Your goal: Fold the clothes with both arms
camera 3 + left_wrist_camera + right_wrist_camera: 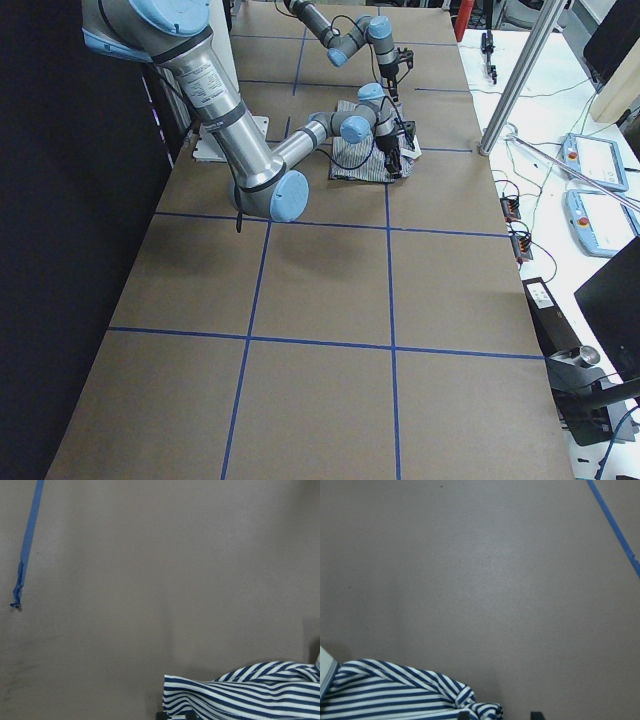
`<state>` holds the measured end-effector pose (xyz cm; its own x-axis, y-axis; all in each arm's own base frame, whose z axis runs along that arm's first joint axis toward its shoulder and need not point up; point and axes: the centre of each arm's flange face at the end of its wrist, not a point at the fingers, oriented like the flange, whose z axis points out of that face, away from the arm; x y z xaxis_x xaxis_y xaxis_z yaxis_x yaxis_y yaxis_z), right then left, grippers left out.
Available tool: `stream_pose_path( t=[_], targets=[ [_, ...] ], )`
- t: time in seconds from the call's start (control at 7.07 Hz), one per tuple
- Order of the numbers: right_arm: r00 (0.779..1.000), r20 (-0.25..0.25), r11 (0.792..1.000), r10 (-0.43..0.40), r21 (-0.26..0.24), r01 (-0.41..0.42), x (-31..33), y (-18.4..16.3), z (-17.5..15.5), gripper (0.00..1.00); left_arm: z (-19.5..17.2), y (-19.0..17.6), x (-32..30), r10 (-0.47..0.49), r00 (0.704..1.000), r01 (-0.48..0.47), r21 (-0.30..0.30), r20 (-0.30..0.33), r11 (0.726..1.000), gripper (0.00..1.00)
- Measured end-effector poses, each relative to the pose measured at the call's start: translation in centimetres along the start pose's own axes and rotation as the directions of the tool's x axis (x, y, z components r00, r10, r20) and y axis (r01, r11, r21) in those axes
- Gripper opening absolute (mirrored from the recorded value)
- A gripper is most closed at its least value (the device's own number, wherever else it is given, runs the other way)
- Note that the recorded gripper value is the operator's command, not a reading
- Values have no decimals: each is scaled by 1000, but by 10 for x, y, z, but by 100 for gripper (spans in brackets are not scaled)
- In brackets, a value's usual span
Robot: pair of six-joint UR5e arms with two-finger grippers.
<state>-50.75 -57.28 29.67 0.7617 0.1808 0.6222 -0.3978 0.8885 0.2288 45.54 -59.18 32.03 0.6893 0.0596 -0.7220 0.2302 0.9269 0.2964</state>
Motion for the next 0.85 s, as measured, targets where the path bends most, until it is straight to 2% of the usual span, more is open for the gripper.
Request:
stream_pose_path(
  t=[0.42,0.71,0.85],
  targets=[
    [984,82,984,-160,-71,165,50,-47,-21,100,-54,43,-31,51,996,-49,30,-75,998,100],
    [975,106,976,-196,-71,204,71,-53,-30,100,-54,109,-49,-7,990,7,0,-143,1000,54],
    [974,108,976,-199,-70,207,73,-54,-31,100,-49,137,-53,-57,981,54,-21,-185,998,45]
  ],
)
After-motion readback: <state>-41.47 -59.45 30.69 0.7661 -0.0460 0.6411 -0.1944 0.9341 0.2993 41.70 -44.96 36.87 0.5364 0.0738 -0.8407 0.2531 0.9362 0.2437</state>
